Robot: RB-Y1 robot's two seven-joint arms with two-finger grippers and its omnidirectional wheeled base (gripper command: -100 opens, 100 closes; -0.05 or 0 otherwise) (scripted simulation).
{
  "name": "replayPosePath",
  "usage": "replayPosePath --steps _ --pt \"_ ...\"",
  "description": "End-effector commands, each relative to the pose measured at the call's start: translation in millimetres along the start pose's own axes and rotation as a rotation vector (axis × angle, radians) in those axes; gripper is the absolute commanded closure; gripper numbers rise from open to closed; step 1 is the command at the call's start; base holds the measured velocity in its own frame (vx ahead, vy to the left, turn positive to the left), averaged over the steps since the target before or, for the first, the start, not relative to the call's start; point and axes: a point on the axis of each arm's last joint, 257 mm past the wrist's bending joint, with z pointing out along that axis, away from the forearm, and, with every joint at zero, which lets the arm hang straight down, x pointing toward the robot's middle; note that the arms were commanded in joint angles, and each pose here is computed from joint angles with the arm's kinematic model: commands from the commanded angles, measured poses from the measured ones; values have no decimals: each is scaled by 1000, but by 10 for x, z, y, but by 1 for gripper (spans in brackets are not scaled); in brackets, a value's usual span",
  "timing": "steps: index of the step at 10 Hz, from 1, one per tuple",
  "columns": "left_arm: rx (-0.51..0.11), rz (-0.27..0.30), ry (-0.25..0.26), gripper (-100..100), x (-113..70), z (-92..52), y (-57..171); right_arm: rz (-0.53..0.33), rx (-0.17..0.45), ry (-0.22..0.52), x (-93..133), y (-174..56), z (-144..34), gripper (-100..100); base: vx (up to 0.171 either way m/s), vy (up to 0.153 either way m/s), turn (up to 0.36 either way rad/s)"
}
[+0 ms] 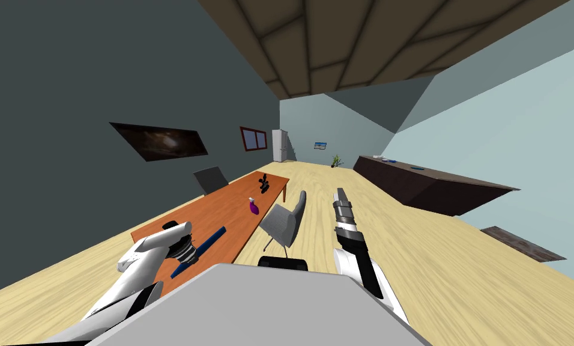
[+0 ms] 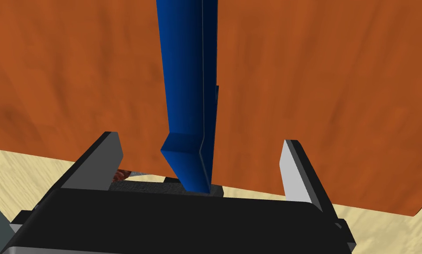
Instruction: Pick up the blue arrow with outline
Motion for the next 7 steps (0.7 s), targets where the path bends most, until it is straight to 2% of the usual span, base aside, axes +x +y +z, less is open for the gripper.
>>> replayPosePath --steps 1,3,4,6,7 --pt "0 0 0 -100 0 0 0 0 0 0 0 0 0 0 1 5 -14" --pt "0 0 0 -100 0 0 0 0 0 0 0 0 0 0 0 0 0" --pt "-31 -26 -30 -100 -173 22 52 0 0 0 0 0 0 0 8 46 -132" --pt "-61 -52 -59 -100 -341 40 106 0 0 0 0 0 0 0 9 49 -142" --pt "-64 -54 -62 -100 -355 41 111 0 0 0 0 0 0 0 4 22 -63"
